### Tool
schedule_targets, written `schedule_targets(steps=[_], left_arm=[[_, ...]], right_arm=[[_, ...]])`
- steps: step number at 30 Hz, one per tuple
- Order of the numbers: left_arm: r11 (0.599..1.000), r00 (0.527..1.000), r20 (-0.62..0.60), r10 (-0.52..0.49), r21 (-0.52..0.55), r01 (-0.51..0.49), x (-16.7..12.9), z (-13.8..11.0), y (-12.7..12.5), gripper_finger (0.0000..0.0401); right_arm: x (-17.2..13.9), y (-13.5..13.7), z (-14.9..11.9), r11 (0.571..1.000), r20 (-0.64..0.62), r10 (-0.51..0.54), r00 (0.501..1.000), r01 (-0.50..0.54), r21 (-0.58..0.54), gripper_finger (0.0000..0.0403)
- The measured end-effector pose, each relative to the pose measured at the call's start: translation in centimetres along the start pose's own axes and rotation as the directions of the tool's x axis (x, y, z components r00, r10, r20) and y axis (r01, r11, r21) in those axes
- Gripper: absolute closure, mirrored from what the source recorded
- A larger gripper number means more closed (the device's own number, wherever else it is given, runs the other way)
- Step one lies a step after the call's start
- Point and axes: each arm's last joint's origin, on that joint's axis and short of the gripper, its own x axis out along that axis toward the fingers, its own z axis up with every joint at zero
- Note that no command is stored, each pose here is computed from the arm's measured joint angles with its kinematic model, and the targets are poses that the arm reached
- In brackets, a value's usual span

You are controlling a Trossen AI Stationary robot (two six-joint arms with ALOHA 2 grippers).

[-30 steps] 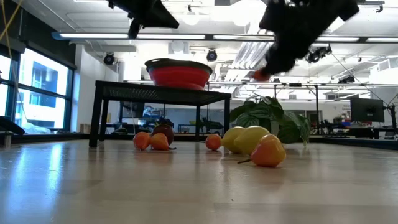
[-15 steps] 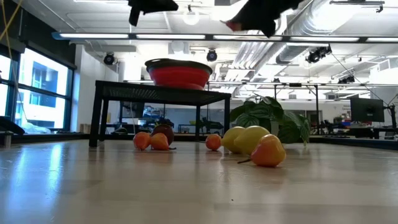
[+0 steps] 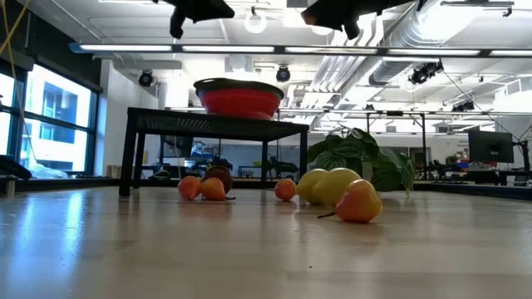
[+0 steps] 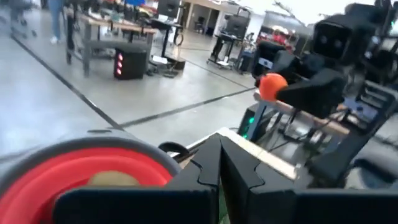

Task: Pick & Place Fruit
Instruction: Put the orange pear into the red basket on the shelf

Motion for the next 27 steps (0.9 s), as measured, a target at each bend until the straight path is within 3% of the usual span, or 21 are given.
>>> schedule_targets(steps=[8, 11, 17, 21, 27], left_arm=[[0.977, 0.993, 0.011, -0.12, -0.176, 0.12, 2.3, 1.0, 3.4, 0.0401], [0.962, 0.979, 0.046, -0.2, -0.178, 0.205, 3.0, 1.4, 3.8, 0.0401], [0.972, 0.98, 0.105, -0.171, -0.144, 0.185, 3.7, 1.7, 4.5, 0.0391], [0.977, 0.981, 0.106, -0.163, -0.12, 0.175, 3.8, 1.7, 4.7, 0.0355], [0.979, 0.975, 0.091, -0.203, 0.035, 0.201, 3.8, 1.6, 4.5, 0.0266]], right_arm=[[0.1, -1.1, 0.2, 0.998, 0.033, 0.031, 0.999, -0.03, -0.055, 0.0281], [0.7, -1.1, -0.2, 0.997, 0.027, 0.036, 0.999, -0.034, -0.064, 0.0278], [2.7, -1.2, -1.4, 0.995, 0.025, 0.056, 0.998, -0.054, -0.083, 0.028], [4.5, -1.4, -2.5, 0.994, 0.035, 0.073, 0.997, -0.07, -0.081, 0.0278], [6.6, -1.4, -3.9, 0.992, 0.071, 0.115, 0.991, -0.111, -0.058, 0.0281]])
